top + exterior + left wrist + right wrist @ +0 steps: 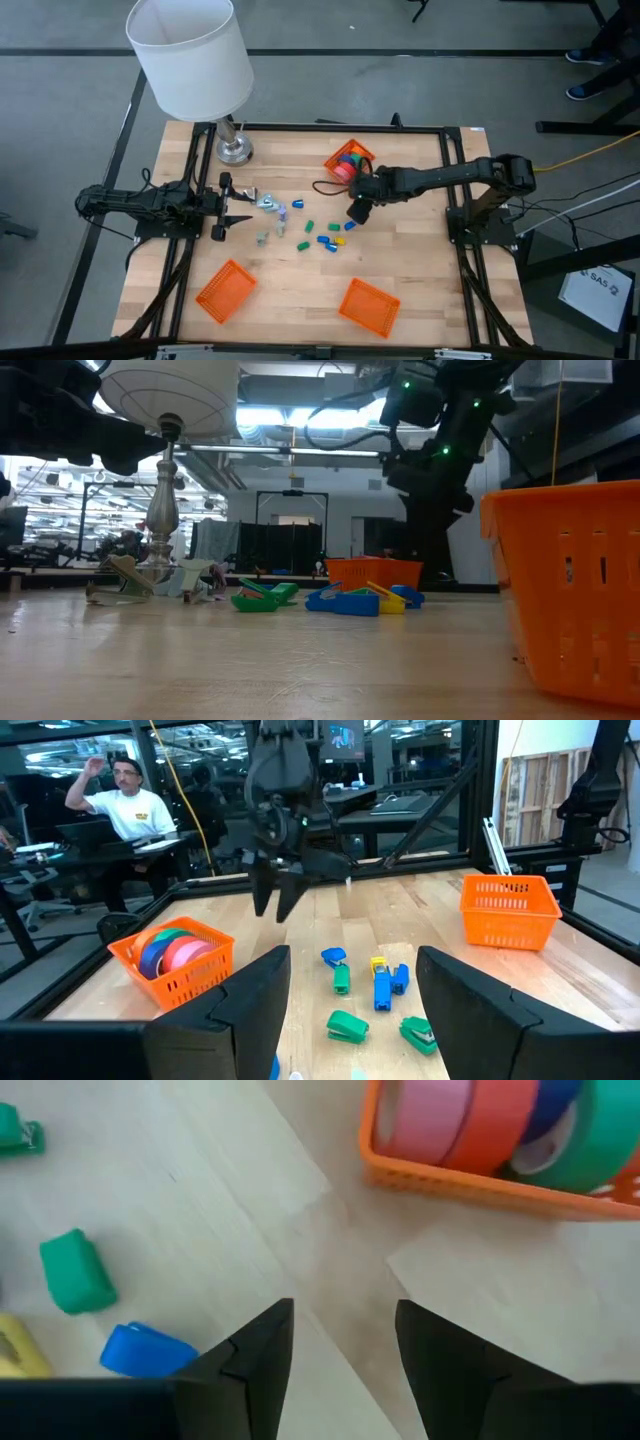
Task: Pick and place Stapler, Stapler remover, tape
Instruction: Move the right orange bin to the top of the table
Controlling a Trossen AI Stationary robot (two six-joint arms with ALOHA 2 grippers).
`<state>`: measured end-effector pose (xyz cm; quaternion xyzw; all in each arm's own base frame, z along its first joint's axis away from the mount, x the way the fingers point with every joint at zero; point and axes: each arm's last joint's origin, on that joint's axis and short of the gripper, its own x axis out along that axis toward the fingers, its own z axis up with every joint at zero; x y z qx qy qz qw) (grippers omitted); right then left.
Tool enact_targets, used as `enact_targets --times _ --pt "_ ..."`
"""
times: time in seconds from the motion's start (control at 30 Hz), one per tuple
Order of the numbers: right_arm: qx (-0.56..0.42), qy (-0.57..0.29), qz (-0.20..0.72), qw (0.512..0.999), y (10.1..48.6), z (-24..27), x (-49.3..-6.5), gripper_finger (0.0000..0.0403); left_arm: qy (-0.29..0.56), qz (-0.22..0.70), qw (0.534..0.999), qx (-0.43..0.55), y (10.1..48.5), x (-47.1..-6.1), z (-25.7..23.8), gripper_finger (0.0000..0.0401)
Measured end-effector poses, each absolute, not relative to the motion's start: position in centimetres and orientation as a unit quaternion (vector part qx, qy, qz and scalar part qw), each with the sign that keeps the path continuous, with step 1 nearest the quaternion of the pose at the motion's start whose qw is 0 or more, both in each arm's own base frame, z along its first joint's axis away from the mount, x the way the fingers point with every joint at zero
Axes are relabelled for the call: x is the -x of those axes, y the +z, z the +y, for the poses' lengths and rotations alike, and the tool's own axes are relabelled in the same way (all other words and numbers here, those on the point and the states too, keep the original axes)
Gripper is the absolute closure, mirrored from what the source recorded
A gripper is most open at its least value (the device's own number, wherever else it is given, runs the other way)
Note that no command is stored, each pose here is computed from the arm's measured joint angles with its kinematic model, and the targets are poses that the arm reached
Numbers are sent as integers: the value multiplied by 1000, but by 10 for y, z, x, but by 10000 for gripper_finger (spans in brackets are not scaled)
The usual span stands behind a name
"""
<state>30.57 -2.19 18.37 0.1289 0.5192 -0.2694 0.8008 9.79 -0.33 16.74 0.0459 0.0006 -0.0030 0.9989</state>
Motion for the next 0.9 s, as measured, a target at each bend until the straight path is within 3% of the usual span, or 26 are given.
enact_targets --times 0.3,0.9 --pt "-134 -293 529 785 154 -46 -318 222 -3 1 999 -46 167 -98 -3 186" --pt "-85 -328 410 847 154 -112 -337 222 -3 1 999 -46 167 -98 -3 186"
